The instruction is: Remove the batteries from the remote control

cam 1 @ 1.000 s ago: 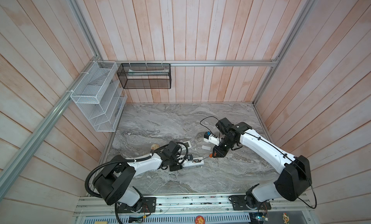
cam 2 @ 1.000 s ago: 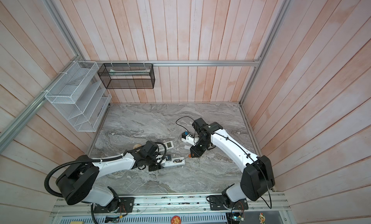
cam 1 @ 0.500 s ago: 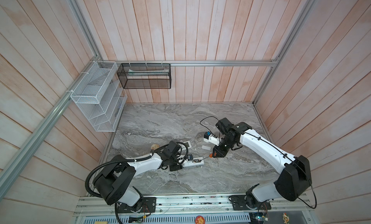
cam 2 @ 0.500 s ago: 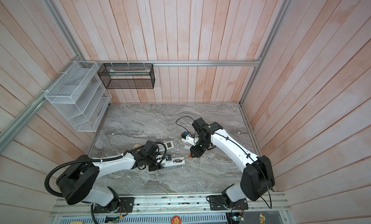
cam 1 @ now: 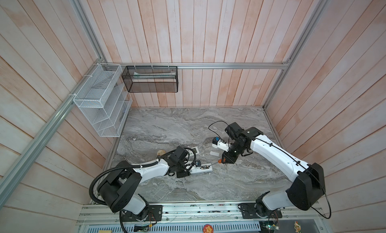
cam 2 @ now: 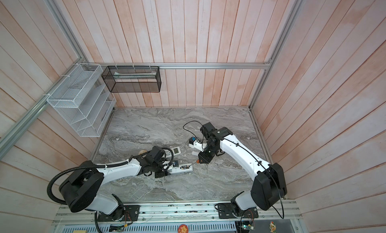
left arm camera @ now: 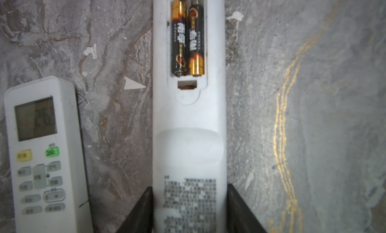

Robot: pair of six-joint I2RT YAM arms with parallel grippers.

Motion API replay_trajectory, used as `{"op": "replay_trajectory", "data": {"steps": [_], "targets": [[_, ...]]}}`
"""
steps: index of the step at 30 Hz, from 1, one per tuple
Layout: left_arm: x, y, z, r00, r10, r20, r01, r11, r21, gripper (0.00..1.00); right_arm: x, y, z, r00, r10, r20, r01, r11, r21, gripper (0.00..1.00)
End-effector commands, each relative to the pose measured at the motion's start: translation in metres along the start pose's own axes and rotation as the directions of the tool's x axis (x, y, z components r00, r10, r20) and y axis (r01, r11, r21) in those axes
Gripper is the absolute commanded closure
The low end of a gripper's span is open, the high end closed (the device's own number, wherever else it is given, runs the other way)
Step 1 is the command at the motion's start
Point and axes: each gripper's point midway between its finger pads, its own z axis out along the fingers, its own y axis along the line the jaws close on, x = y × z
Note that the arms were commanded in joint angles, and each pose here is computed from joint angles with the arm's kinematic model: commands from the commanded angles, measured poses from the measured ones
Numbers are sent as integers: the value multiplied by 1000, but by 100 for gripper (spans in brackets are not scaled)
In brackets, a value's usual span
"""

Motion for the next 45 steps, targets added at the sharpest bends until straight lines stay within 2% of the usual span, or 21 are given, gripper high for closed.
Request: {"op": "replay_trajectory", "data": {"steps": [1, 11, 17, 35, 45], "targets": [[56, -38, 15, 978, -1, -208, 27, 992, 121, 75, 5, -7, -7, 1000, -28, -6, 28, 998, 63, 100], [57, -38, 17, 976, -3, -216, 31, 992, 124, 75, 12, 2, -13, 999, -41, 27, 39, 998, 52, 100], [57, -37, 18, 975, -5, -221, 33, 991, 127, 76, 8, 8, -9, 998, -40, 39, 39, 999, 7, 100], [57, -37, 18, 976, -4, -217, 31, 992, 121, 76, 16, 5, 12, 1000, -26, -15, 25, 999, -21, 100], [57, -37, 18, 976, -3, -217, 30, 992, 123, 76, 12, 12, 17, 1000, -28, 14, 29, 997, -67, 100]]}}
